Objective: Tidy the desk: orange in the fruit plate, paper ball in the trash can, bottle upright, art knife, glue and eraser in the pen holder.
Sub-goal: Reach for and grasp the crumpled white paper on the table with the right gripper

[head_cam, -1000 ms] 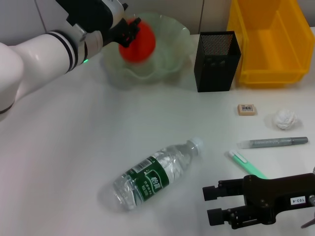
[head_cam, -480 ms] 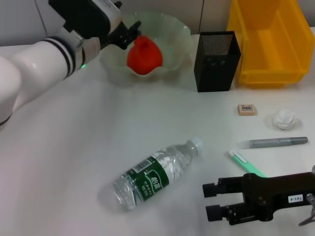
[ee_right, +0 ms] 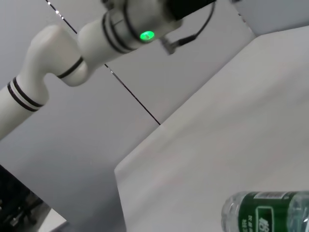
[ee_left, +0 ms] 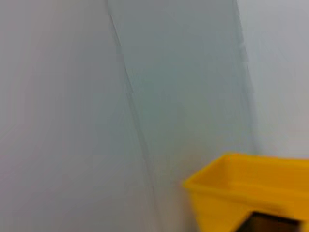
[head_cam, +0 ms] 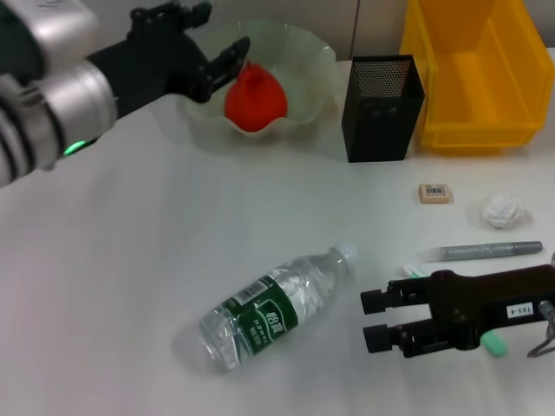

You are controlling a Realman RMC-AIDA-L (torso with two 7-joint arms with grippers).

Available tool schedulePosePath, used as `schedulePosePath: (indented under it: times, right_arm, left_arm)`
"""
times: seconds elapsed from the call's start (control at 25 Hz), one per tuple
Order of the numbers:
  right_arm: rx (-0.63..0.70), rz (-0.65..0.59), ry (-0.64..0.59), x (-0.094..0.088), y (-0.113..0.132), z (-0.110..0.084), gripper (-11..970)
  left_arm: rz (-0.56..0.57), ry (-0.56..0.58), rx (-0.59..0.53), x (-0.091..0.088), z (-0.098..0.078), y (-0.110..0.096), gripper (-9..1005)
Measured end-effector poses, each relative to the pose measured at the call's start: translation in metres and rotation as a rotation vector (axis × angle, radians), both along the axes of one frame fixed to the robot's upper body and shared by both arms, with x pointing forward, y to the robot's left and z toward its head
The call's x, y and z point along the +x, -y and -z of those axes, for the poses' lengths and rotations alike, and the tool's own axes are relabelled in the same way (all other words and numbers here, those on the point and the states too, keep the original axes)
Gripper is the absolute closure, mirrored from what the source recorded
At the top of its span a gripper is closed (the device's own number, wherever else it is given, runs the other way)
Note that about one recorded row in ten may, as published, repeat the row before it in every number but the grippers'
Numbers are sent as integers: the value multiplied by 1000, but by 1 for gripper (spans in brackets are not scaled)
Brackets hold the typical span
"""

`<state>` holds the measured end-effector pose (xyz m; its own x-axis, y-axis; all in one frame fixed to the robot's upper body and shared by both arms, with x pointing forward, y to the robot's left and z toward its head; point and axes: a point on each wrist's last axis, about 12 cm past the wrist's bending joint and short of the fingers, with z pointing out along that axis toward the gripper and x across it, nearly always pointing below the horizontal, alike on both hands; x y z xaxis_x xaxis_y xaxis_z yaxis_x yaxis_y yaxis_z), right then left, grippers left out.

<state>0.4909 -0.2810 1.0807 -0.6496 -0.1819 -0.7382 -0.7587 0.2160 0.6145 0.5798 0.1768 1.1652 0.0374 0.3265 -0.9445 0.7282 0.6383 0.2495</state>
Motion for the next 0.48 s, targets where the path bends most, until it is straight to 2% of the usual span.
schedulePosePath:
  times: [0.12,0.16,0.2,0.24,0.4,0.48]
  right_arm:
    - [-12,-7,10,4,1,-6,201]
    - [-16,-12,12,6,1,-8,201]
    - [-32,-19,11,10,1,-15,201]
    - [-32,-19,11,10,1,-15,201]
    - [-117,-40,-7,22,-1,-33,201]
    - [-137,-43,-13,24,-2,-38,201]
  left_arm:
    - [82,-58,-40,-9,-4,-18,445]
    - [82,-58,-40,-9,-4,-18,452]
    - [160,-104,-68,-18,-7,-32,459]
    - [160,-104,-68,-18,-7,-32,466]
    - [251,-201,-114,-32,-3,-59,495]
    - [261,-215,-119,-33,-2,-62,509]
